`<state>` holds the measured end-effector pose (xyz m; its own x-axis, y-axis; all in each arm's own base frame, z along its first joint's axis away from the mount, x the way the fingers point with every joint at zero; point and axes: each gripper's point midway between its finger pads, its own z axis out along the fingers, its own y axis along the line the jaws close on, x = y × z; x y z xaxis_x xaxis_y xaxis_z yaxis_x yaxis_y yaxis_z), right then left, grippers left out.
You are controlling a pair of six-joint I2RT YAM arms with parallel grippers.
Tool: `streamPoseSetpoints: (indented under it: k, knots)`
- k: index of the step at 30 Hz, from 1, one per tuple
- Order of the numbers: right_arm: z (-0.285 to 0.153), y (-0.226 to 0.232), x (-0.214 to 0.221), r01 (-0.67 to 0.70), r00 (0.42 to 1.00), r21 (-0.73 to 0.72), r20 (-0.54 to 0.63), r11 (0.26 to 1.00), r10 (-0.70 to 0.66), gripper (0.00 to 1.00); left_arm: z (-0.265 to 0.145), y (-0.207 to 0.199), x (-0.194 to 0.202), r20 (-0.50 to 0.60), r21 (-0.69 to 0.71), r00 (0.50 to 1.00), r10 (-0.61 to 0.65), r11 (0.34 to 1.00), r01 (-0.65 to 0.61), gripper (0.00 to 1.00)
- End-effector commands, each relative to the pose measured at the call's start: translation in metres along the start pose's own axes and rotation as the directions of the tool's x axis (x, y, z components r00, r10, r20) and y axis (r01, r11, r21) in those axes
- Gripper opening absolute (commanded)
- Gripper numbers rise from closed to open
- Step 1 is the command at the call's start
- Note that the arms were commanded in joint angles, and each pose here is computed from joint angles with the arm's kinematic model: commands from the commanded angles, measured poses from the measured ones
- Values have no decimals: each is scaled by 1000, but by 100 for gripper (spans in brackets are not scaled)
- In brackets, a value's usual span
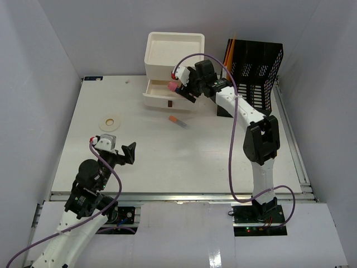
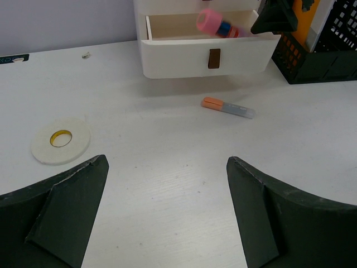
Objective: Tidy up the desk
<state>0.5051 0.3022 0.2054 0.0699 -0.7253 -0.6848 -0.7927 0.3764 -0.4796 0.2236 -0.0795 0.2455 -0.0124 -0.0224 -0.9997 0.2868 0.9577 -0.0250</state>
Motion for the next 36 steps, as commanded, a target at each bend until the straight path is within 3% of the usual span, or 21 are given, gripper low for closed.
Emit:
streamPoseSetpoints:
  k: [1, 6, 10, 12, 15, 16, 18, 20, 22, 29, 36]
  knots:
    - [-33, -19, -40, -2, 994, 61, 110, 998, -5, 83, 6, -5, 4, -17, 19, 1000, -4, 1000, 4, 98]
    - [-71, -14, -55, -59, 984, 29, 173, 998, 53, 85, 25, -17, 26, -148, 51, 989, -33, 998, 40, 98]
    - [-117, 21, -49, -119, 952, -173, 259, 978, 162, 85, 49, -51, 40, -272, 137, 949, -158, 970, 200, 97]
    - [-143, 56, -46, -117, 916, -344, 326, 932, 235, 84, 63, -73, 39, -318, 201, 923, -215, 937, 287, 92]
    - [-186, 88, -27, -126, 875, -451, 370, 883, 314, 79, 92, -91, 22, -329, 232, 898, -293, 897, 378, 83]
    - [-191, 118, -9, -145, 857, -540, 350, 829, 378, 78, 108, -96, 27, -351, 234, 888, -299, 890, 392, 80]
    - [-206, 132, 9, -165, 837, -563, 355, 810, 417, 74, 138, -107, -14, -285, 287, 904, -320, 871, 399, 74]
    - [-212, 152, 34, -199, 816, -591, 342, 782, 466, 71, 168, -112, -10, -297, 286, 903, -310, 873, 394, 71]
    - [-227, 149, 41, -227, 784, -557, 382, 799, 489, 70, 204, -110, -40, -209, 270, 927, -311, 893, 360, 72]
    - [-254, 128, 63, -306, 729, -480, 437, 822, 527, 68, 314, -95, -19, -177, 109, 951, -255, 955, 276, 72]
    - [-255, 120, 68, -339, 729, -447, 432, 828, 531, 68, 351, -84, -24, -127, 7, 968, -217, 975, 220, 72]
